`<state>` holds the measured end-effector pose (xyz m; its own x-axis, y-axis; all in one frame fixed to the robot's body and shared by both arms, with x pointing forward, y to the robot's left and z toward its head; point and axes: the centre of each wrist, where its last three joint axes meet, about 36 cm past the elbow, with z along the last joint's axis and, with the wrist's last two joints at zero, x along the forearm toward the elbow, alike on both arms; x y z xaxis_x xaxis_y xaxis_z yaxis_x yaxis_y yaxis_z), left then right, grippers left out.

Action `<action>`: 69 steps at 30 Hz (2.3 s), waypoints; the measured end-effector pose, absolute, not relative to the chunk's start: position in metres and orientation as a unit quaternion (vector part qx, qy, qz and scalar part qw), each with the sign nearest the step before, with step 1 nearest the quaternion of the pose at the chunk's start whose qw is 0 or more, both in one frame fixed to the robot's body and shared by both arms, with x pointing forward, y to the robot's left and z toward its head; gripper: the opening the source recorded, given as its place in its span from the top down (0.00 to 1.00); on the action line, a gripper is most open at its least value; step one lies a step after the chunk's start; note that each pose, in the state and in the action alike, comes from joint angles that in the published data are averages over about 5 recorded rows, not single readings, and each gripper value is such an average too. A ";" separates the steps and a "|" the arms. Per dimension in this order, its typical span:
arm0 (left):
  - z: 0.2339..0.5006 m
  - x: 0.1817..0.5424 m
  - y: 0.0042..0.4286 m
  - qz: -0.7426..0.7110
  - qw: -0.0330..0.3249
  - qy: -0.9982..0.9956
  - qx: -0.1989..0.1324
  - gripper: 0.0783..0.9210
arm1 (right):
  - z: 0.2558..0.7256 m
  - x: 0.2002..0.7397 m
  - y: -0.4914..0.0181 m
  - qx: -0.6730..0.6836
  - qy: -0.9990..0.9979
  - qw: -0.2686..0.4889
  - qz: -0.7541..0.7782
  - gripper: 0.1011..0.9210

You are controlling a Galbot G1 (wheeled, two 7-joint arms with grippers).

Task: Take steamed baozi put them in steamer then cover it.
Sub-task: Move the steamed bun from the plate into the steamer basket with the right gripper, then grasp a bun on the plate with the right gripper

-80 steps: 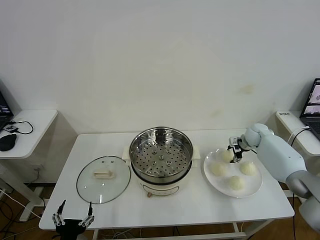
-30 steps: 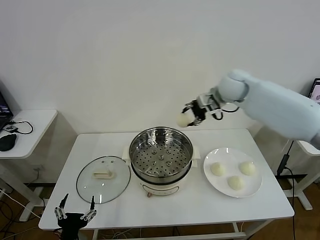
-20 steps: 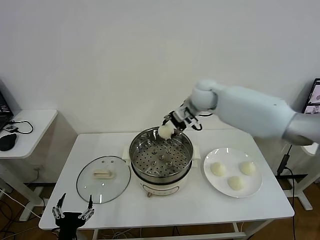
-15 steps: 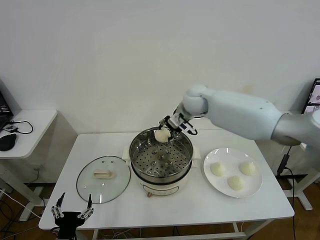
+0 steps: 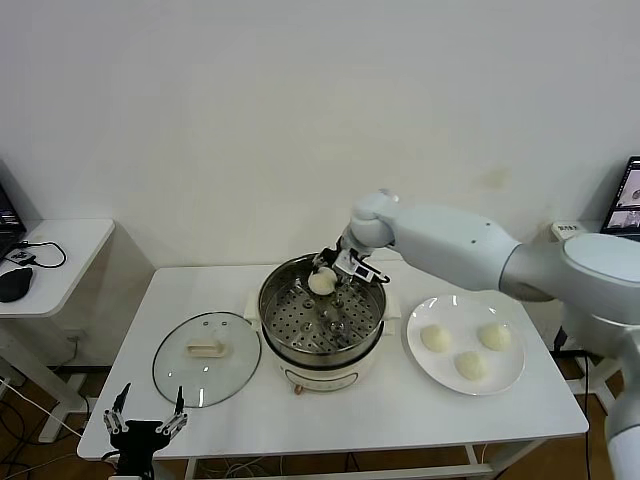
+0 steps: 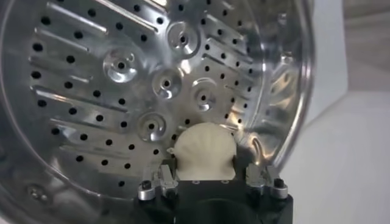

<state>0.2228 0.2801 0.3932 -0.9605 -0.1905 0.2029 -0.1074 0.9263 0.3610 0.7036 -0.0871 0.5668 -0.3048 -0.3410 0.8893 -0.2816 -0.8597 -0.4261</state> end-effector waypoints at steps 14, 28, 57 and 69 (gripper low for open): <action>0.397 0.221 0.279 -0.176 0.115 -0.975 0.075 0.12 | 0.599 0.699 -0.093 -0.585 0.289 0.009 -0.757 0.12; 0.411 0.230 0.290 -0.180 0.101 -0.976 0.074 0.12 | 0.677 0.656 -0.186 -0.535 0.449 -0.127 -0.704 0.12; 0.413 0.245 0.304 -0.186 0.105 -0.975 0.069 0.12 | 0.543 0.585 -0.372 -0.477 0.546 -0.352 -0.592 0.12; 0.413 0.244 0.306 -0.187 0.110 -0.974 0.071 0.12 | 0.488 0.610 -0.360 -0.481 0.553 -0.365 -0.574 0.12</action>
<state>0.2438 0.3055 0.4127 -0.9658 -0.1795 0.1872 -0.0975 0.9201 0.3794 0.6100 -0.3602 0.4875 -0.2715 -0.1137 0.9557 -0.9509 -0.1217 -0.2846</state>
